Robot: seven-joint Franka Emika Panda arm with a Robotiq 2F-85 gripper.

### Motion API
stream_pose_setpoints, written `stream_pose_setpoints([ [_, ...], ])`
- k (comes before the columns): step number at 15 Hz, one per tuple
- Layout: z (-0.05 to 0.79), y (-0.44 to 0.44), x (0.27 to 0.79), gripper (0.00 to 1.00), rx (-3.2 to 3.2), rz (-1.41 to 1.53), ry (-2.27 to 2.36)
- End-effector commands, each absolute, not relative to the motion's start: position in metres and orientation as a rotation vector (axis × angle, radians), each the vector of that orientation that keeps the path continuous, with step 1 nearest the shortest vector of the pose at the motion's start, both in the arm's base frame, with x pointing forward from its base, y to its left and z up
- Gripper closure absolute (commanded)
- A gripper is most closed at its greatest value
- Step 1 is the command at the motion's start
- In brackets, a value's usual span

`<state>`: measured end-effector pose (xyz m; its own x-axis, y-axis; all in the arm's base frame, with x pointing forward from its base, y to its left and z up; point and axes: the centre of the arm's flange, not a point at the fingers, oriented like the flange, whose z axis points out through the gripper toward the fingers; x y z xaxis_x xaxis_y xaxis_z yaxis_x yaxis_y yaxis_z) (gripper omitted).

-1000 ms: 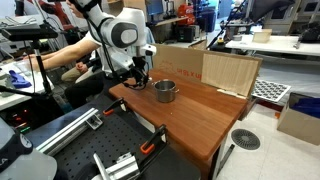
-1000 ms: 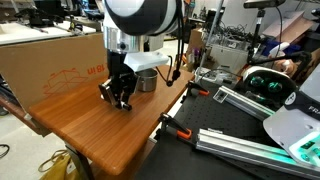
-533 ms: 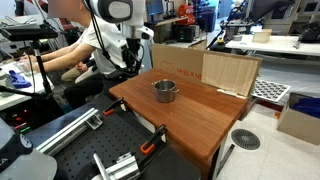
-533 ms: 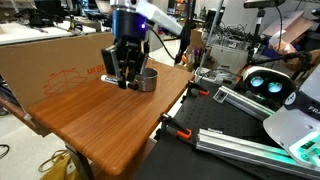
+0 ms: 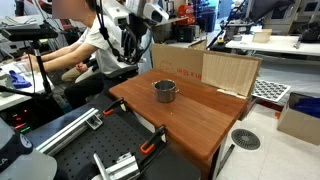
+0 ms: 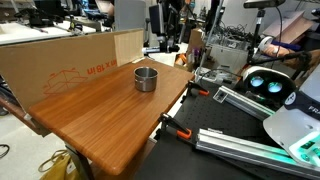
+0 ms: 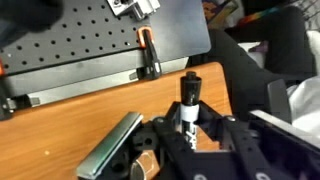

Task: Put the marker in the pot

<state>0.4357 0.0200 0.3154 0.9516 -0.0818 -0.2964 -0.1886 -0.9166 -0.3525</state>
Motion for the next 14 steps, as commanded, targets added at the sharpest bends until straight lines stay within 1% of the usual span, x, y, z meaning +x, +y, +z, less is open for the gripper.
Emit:
stream_pose_setpoints([
  [1, 0.327, -0.013, 0.445, 0.94, -2.616, 0.527, 0.269],
  [7, 0.308, -0.052, 0.478, 0.94, -2.525, 0.628, 0.375],
  [14, 0.246, -0.062, 0.520, 0.94, -2.426, 0.814, 0.460],
])
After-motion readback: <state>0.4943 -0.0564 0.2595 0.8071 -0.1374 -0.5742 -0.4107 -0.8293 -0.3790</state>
